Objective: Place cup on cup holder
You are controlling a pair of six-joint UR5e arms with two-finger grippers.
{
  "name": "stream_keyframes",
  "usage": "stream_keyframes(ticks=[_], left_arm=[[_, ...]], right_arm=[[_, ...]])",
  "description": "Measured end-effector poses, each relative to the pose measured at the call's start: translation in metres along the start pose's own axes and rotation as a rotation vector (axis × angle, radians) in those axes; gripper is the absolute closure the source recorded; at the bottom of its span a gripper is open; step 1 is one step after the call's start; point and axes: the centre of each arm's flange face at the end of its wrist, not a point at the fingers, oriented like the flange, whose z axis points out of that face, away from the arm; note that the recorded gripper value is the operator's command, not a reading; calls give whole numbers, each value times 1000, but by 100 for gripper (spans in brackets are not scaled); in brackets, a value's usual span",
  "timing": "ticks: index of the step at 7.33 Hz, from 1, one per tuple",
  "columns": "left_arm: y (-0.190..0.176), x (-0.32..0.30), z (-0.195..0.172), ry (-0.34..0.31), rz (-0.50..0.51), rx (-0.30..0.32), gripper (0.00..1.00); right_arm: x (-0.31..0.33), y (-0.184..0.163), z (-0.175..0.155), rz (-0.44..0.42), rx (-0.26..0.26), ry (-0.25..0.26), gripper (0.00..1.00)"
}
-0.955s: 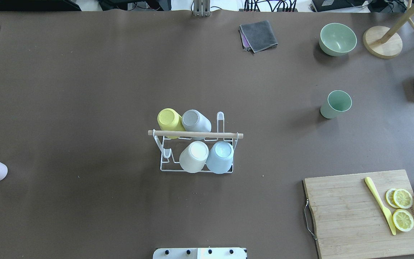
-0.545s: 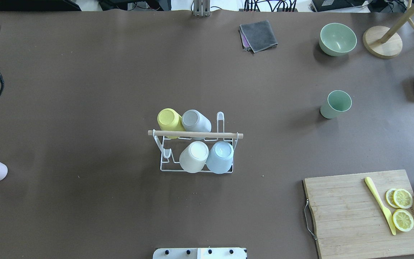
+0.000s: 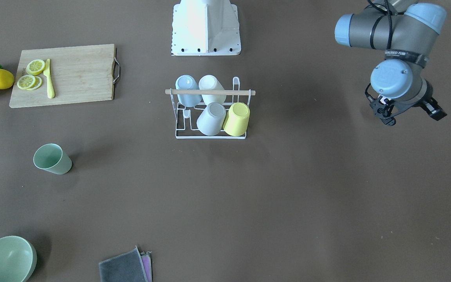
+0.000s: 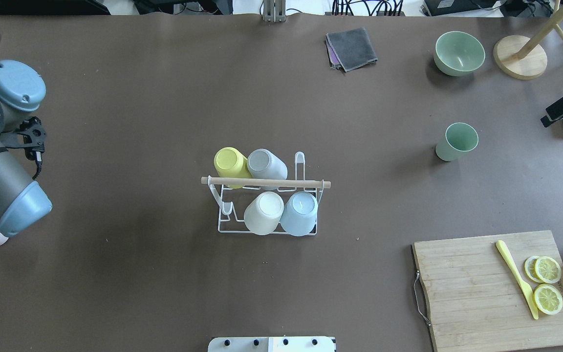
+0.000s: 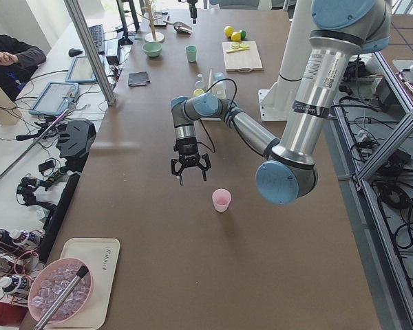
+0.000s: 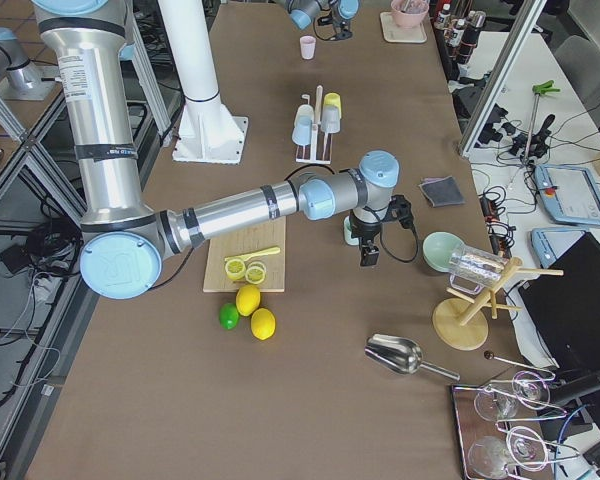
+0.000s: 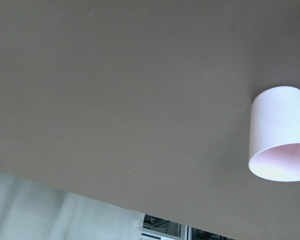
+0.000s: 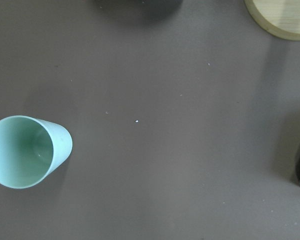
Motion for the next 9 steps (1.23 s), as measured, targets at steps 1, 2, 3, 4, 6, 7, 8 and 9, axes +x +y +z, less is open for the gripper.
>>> stream_keyframes(ticks=[1,2,3,4,6,7,8,9], left_arm=[[-16,13,1,-30,56,-37,2],[-29,26,5,-47,99,-74,2],[-44,39,10,-56,137,-106,2],[-63,57,17,-59,183,-136,2],[-85,80,24,-61,223,-171,2],[-88,83,22,-58,208,-174,2],[-88,83,18,-57,182,-170,2],[-88,82,16,-53,155,-164,2]], right_arm=[[-25,-15,5,5,-20,-6,6],[-55,-32,9,0,-51,-8,6],[-80,-49,15,-10,-81,-8,6],[-99,-69,25,-23,-108,-6,5],[-114,-116,48,-79,-187,15,1],[-122,-140,51,-100,-234,35,1],[-130,-157,53,-113,-275,54,1],[-131,-166,59,-128,-312,64,1]])
